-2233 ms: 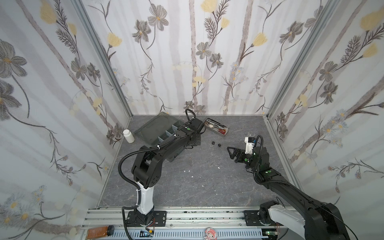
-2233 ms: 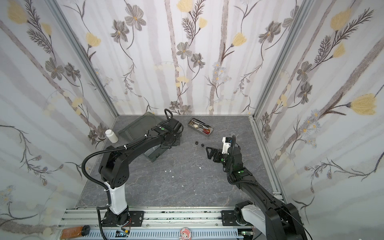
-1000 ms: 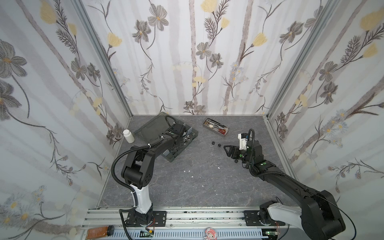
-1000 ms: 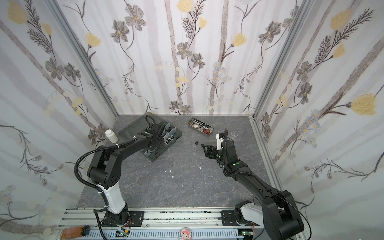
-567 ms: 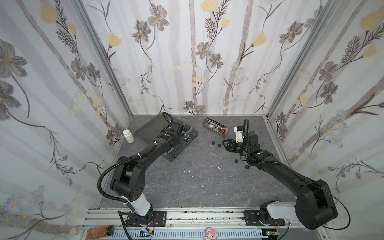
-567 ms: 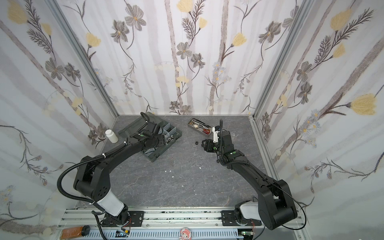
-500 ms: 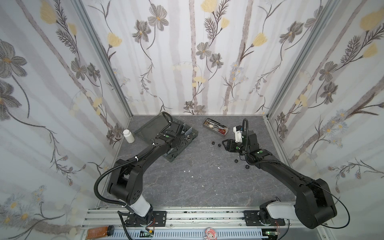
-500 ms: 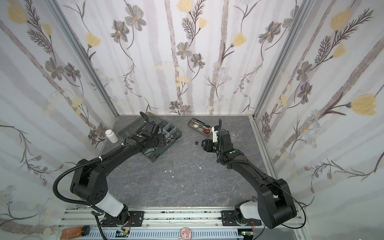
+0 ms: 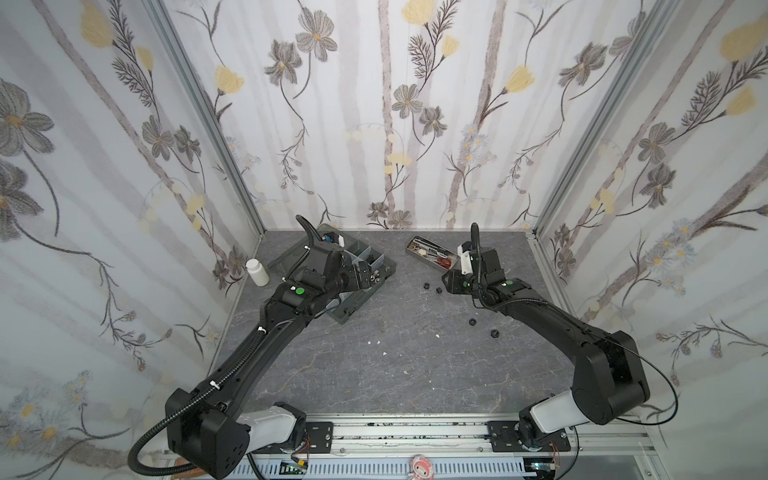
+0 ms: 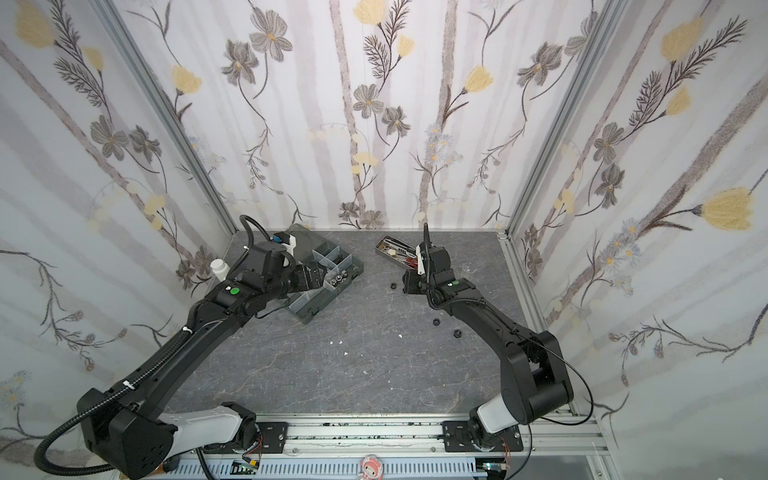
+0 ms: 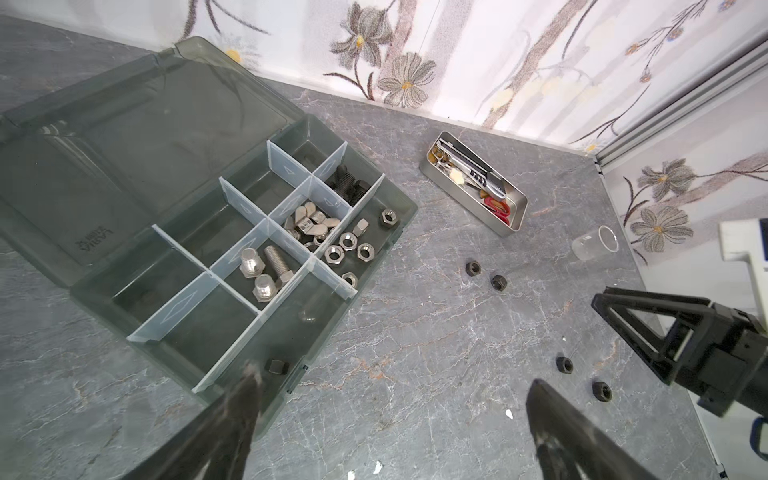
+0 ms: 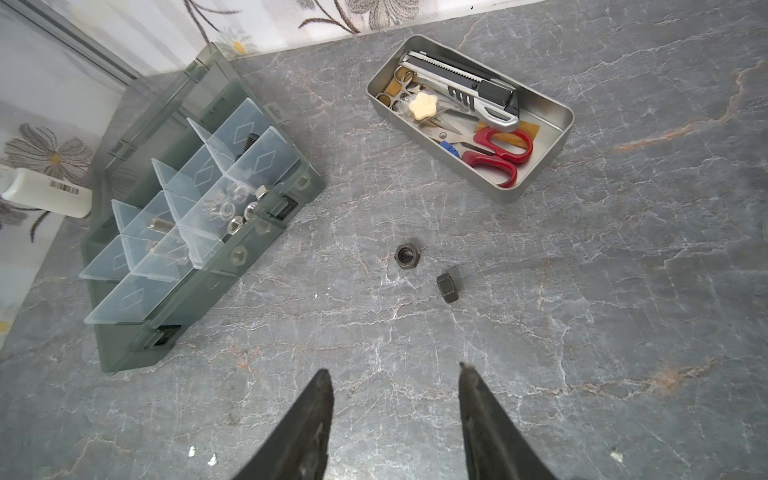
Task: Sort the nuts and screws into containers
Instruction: 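Withdraw the left gripper while the right gripper lowers over another black nut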
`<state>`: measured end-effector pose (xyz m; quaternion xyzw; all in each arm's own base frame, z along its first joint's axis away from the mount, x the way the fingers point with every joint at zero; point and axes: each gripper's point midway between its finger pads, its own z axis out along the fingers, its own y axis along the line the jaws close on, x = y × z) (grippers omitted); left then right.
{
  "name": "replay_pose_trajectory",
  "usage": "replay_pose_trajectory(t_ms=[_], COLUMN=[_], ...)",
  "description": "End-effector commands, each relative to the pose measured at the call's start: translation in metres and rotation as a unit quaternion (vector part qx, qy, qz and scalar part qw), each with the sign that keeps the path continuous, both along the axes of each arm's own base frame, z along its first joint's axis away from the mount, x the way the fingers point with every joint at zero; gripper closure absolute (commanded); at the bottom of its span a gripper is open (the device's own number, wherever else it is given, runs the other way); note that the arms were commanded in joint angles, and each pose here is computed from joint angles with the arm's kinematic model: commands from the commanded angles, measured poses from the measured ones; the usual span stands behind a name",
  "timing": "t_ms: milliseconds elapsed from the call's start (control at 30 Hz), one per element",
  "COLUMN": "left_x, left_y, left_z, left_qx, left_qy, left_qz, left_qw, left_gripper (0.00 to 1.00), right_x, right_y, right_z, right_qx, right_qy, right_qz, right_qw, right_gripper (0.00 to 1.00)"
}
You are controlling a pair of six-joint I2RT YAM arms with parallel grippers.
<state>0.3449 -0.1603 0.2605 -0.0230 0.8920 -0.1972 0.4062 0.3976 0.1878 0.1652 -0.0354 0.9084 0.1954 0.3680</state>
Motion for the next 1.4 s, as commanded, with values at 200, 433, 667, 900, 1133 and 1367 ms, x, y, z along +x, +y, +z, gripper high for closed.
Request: replay_pose_trajectory(t_ms=[200,433,667,900,1133,1367], left_x=[-0.018,-0.018,-0.017,-0.013,-0.007,-0.005], left_y=[0.016,0.022,0.028,0.030,0.031,0.032], left_z=[-0.025,-0.033,-0.035,-0.044,-0.057,-0.067], left_qx=[-0.008,-0.017,-0.017,-0.022,-0.028,-0.027], left_qy=[0.009,0.014,0.014,0.028,0.050,0.066], left_qz=[0.008,0.012,0.020,0.023,0.021,0.022], left_qw=[1.000,1.000,1.000,0.999,0.998,0.997], left_gripper=[0.00,0.00,0.00,0.00,0.00,0.00], right_x=[0.020,0.029,0.039,0.044,0.048,0.051], right_y=[0.014,0.017,0.014,0.008,0.007,0.009], right_z=[-0.047,-0.072,-0.089,-0.111,-0.124,-0.140], right_qx=[-0.100,-0.134,-0.168,-0.204,-0.219,-0.226], right_qy=[0.057,0.080,0.096,0.114,0.121,0.131], right_qz=[0.025,0.023,0.022,0.021,0.025,0.034], right_qw=[0.993,0.987,0.981,0.972,0.968,0.965], right_gripper=[0.55,0.57,0.60,0.62,0.64,0.67])
